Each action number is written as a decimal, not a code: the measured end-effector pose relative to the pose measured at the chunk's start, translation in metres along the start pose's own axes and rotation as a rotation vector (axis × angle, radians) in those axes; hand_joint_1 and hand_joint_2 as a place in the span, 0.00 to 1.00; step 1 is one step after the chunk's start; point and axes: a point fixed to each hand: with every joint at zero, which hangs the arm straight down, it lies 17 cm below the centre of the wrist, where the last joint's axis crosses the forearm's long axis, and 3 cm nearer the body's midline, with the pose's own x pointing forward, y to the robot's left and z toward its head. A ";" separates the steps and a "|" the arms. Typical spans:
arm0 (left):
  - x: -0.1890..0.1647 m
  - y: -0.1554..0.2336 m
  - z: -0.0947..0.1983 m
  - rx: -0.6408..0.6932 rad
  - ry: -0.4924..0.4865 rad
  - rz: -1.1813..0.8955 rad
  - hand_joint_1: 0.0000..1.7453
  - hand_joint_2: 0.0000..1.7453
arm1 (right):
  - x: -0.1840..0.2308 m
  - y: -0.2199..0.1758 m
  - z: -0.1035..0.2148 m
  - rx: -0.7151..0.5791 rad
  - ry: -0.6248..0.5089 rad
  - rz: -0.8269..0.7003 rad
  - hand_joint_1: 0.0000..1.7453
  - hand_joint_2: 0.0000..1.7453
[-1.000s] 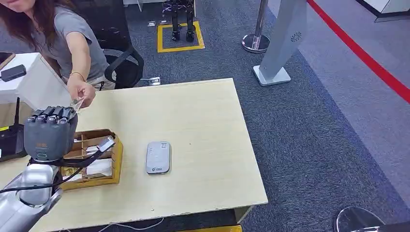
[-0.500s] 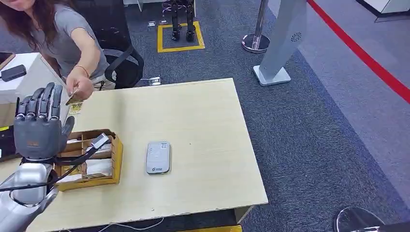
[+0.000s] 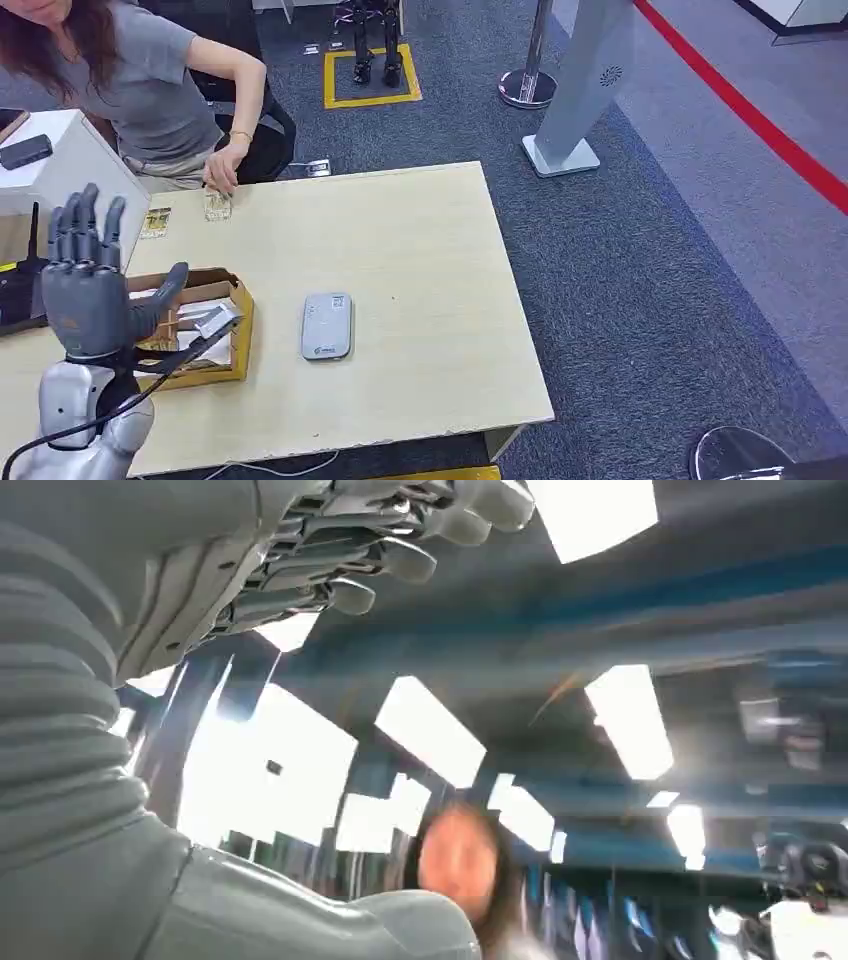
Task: Pass the card to the sensor for recognition and then transmit it.
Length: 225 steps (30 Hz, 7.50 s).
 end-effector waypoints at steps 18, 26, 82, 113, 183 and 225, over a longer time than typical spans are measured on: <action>-0.092 0.025 0.088 0.042 0.440 1.064 0.00 1.00 | -0.011 0.002 0.000 -0.002 0.030 -0.015 0.00 0.00; -0.070 0.020 0.129 -0.050 0.472 0.971 0.00 1.00 | -0.015 0.003 0.000 -0.003 0.040 -0.060 0.00 0.00; -0.038 -0.060 0.169 -0.526 0.340 -0.179 0.00 1.00 | -0.014 0.003 0.000 -0.021 0.034 -0.087 0.00 0.00; -0.033 -0.076 0.185 -0.651 0.352 -0.403 0.00 1.00 | -0.008 -0.002 -0.001 -0.042 0.026 -0.105 0.00 0.00; -0.076 -0.086 0.170 -0.727 0.393 -0.686 0.00 1.00 | -0.004 -0.005 -0.001 -0.045 0.033 -0.088 0.00 0.00; -0.054 -0.109 0.166 -0.735 0.291 -0.618 1.00 1.00 | -0.004 -0.005 -0.001 -0.046 0.030 -0.096 0.00 0.00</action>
